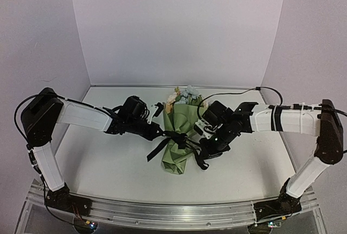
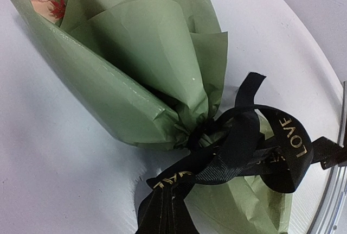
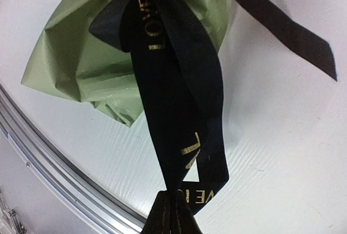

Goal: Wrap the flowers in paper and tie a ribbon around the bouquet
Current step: Cross the half-tied ribbon over the folded bouquet.

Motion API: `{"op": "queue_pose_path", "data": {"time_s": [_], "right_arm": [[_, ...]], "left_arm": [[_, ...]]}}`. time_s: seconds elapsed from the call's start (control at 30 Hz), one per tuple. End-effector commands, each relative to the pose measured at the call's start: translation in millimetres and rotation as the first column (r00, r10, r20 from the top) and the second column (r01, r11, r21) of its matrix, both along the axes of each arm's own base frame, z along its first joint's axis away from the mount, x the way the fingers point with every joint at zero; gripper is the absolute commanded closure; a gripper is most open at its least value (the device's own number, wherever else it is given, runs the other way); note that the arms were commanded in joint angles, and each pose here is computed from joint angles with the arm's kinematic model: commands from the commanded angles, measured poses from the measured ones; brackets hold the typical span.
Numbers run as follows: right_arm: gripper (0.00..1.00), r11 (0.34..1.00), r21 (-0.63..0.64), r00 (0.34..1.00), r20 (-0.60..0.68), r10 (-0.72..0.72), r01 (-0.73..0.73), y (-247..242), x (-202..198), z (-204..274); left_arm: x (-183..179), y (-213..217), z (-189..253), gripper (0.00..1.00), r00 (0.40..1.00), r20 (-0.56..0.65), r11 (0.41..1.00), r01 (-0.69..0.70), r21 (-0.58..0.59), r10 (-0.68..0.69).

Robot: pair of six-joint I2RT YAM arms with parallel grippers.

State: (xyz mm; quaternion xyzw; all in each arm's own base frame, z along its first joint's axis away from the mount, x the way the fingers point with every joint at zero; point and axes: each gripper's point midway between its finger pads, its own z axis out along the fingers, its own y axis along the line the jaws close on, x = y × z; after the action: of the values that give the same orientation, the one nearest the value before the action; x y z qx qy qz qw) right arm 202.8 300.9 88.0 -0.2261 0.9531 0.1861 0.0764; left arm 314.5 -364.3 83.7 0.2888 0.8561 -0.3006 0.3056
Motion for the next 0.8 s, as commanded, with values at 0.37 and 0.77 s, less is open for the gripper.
{"op": "queue_pose_path", "data": {"time_s": [0.37,0.77], "right_arm": [[1.0,0.982,-0.175,0.997,-0.019,-0.076,0.071,-33.9,44.5,-27.2],[1.0,0.963,-0.255,0.994,-0.048,-0.1,0.084,-54.9,36.0,-51.7]], "left_arm": [[2.5,24.1,20.3,1.0,0.993,0.02,0.992,-0.112,-0.054,0.113],[2.1,57.8,9.8,1.0,0.976,-0.023,0.976,-0.217,-0.037,0.216]]}}
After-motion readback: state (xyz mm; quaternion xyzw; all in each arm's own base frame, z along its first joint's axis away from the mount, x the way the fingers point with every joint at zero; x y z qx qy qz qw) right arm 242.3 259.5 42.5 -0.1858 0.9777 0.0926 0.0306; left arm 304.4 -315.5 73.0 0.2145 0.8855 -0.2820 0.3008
